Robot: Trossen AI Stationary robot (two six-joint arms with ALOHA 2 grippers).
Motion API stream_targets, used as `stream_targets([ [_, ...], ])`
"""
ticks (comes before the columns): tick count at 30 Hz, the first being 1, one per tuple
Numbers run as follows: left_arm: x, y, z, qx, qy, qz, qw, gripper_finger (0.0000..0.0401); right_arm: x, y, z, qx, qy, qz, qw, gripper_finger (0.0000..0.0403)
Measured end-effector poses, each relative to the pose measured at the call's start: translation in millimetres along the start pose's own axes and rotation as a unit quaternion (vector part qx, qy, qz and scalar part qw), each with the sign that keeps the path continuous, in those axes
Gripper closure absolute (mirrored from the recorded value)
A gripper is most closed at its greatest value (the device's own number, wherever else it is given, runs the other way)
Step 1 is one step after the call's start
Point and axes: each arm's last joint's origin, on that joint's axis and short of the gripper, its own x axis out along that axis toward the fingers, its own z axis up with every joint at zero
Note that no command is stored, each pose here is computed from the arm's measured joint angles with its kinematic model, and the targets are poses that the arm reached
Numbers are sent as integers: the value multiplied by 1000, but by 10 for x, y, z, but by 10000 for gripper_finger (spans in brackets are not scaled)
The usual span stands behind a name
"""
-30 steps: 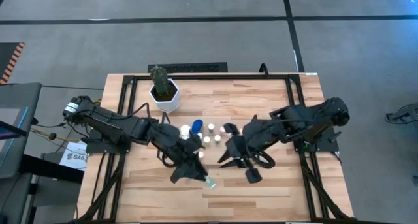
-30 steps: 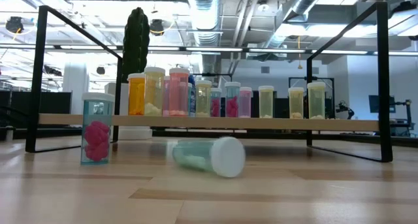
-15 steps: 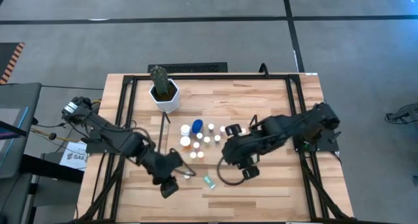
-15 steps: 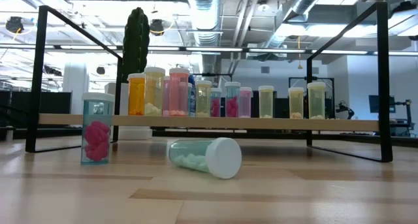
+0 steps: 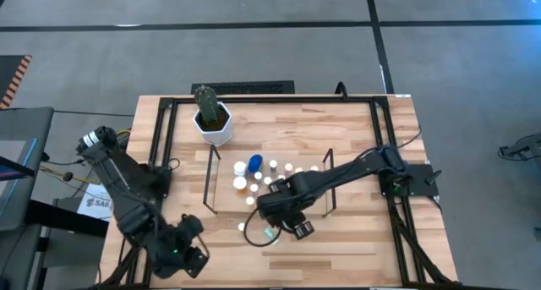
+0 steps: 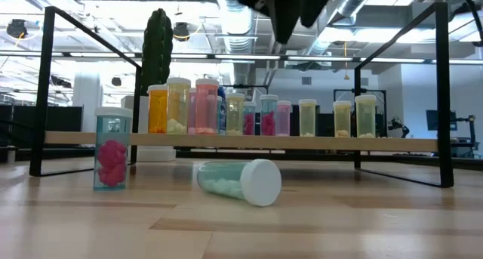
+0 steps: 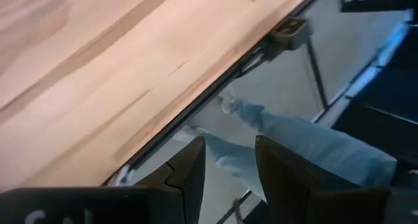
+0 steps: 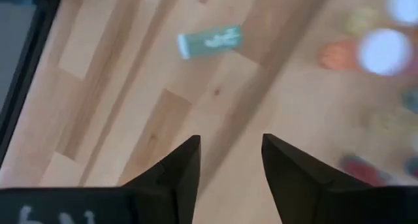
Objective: Pick and place medicine bottles onto shelf by color
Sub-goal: Put the blue pill bottle on the shelf
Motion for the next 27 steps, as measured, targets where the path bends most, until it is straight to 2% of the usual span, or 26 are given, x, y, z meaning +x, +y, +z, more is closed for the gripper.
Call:
stream_targets([
  [3,-15,74,-97,5,5,24,1000,282,160,46,80,-47,-10,30,998,222],
  [7,-35,147,-203,43,23,47,998,282,311,211,205,-153,-39,32,987,227],
  [9,-43,175,-242,61,31,56,996,282,334,291,238,-152,-48,31,987,229],
  [10,-46,183,-261,65,35,57,996,282,346,322,258,-116,-53,28,991,229],
  [12,-54,203,-306,73,39,59,995,282,405,320,303,19,-60,31,998,230],
  [13,-59,213,-326,78,39,60,994,282,434,310,306,96,-56,35,993,229],
  [16,-71,244,-375,109,35,62,991,282,494,280,324,289,-54,26,955,226],
  [18,-78,272,-390,131,36,72,988,282,538,284,376,379,-76,15,922,224],
  [21,-88,308,-412,160,45,86,982,282,727,299,428,449,-72,24,890,218],
  [24,-90,318,-414,180,49,90,978,282,899,335,422,484,-48,27,873,206],
  [27,-91,319,-419,192,47,87,976,282,990,325,456,506,-52,36,860,190],
])
